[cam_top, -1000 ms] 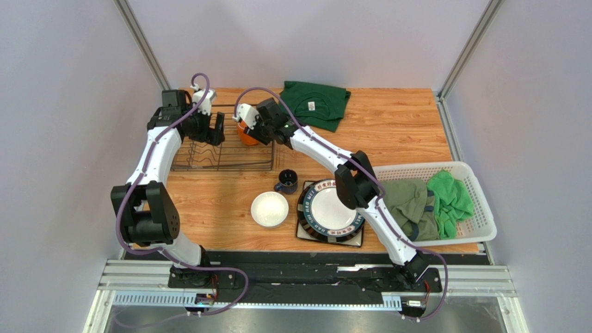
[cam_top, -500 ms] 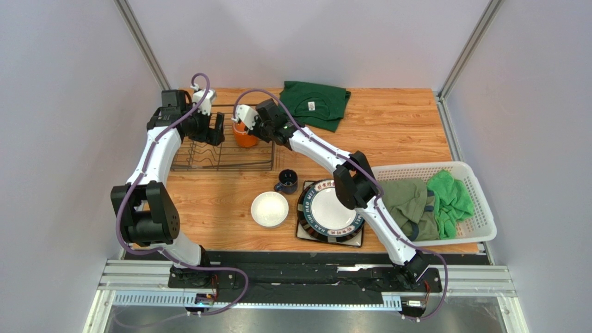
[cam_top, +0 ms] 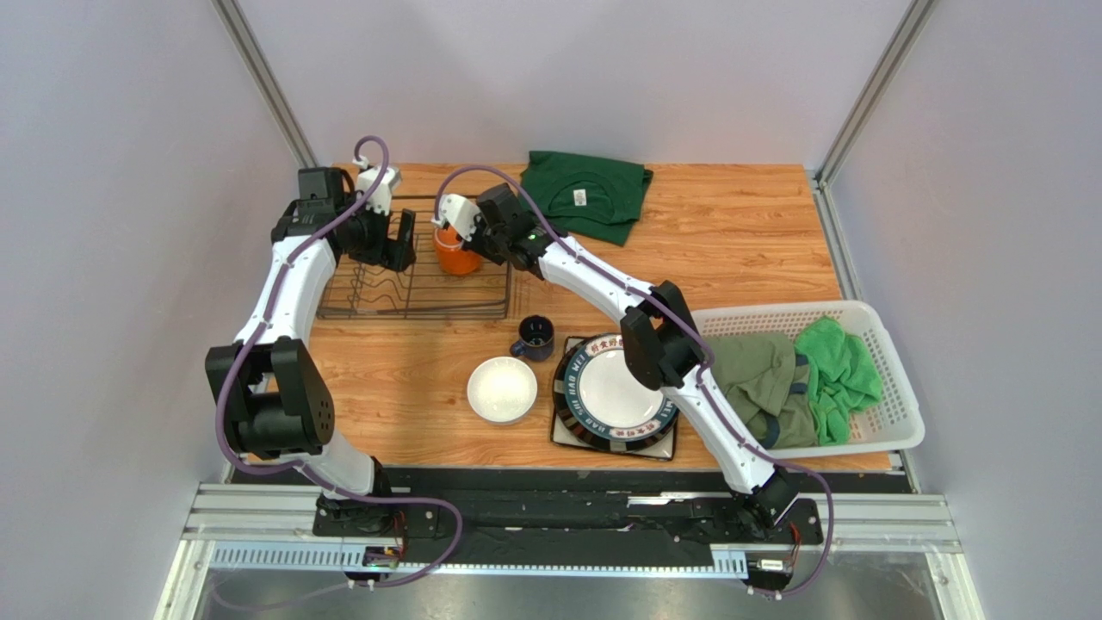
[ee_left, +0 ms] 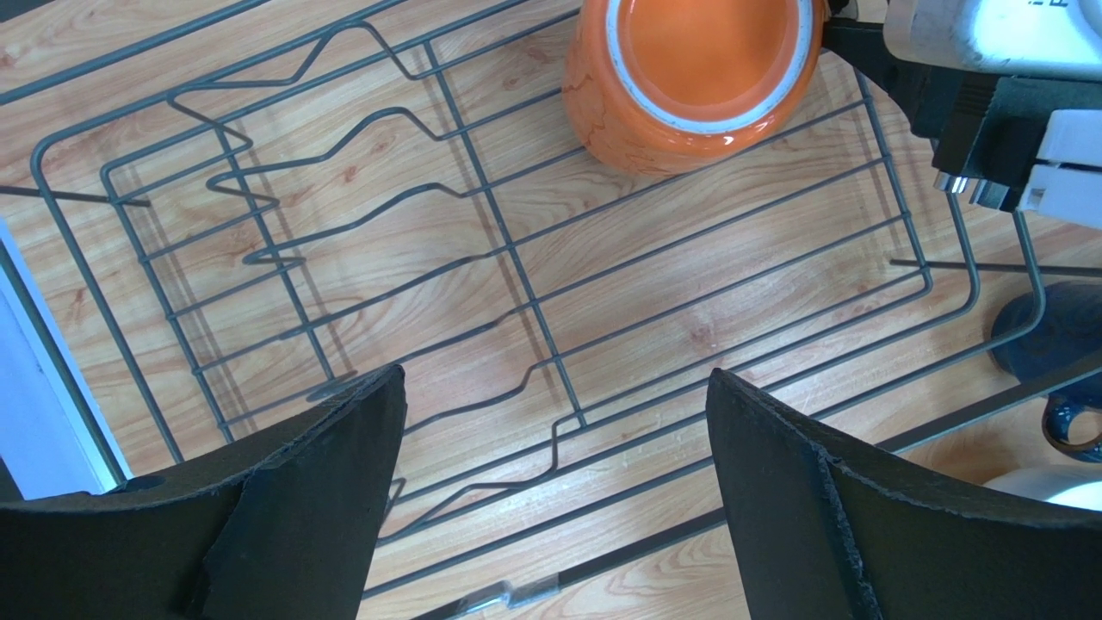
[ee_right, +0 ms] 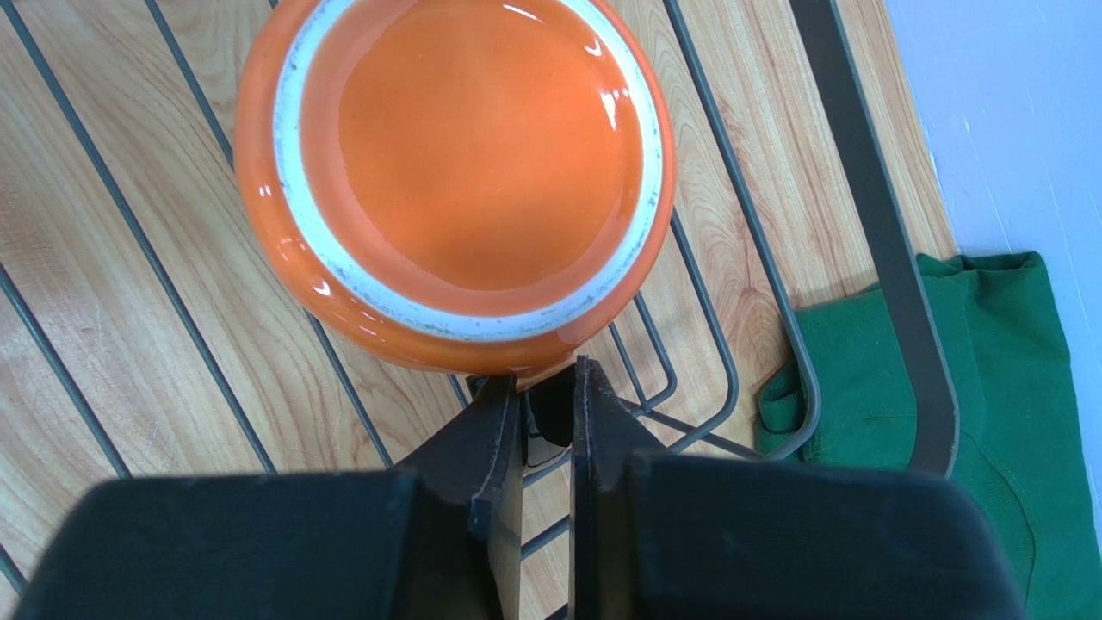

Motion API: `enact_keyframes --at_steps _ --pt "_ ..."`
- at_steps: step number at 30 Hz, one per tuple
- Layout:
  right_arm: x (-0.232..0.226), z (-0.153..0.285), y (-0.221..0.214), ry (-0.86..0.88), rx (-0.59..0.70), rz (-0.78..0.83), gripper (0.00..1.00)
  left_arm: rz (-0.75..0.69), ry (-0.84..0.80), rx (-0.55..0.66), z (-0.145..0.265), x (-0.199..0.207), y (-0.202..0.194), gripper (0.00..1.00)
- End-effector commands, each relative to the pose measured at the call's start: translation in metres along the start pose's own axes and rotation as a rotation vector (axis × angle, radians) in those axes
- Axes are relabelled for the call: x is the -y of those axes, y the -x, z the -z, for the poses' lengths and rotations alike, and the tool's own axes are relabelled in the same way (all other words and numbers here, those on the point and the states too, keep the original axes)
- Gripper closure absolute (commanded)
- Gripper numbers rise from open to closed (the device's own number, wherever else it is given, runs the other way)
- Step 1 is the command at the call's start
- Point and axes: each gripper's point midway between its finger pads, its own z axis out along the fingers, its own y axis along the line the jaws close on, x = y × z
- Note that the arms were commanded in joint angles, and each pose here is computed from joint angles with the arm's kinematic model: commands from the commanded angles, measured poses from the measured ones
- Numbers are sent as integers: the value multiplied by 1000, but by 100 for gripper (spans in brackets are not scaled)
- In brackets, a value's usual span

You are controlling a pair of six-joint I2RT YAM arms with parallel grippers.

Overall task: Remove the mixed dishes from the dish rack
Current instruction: Pick up the cup from the dish rack.

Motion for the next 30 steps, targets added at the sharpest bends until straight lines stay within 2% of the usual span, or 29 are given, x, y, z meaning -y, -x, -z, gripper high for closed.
enact_keyframes --at_steps 1,16,30 --pt "18 16 33 -31 78 -26 100 -42 12 67 20 -1 20 6" --pt "19 80 89 60 176 -166 100 -42 -7 71 22 2 23 6" --pt "13 102 110 150 226 -306 100 -79 -42 107 31 9 30 7"
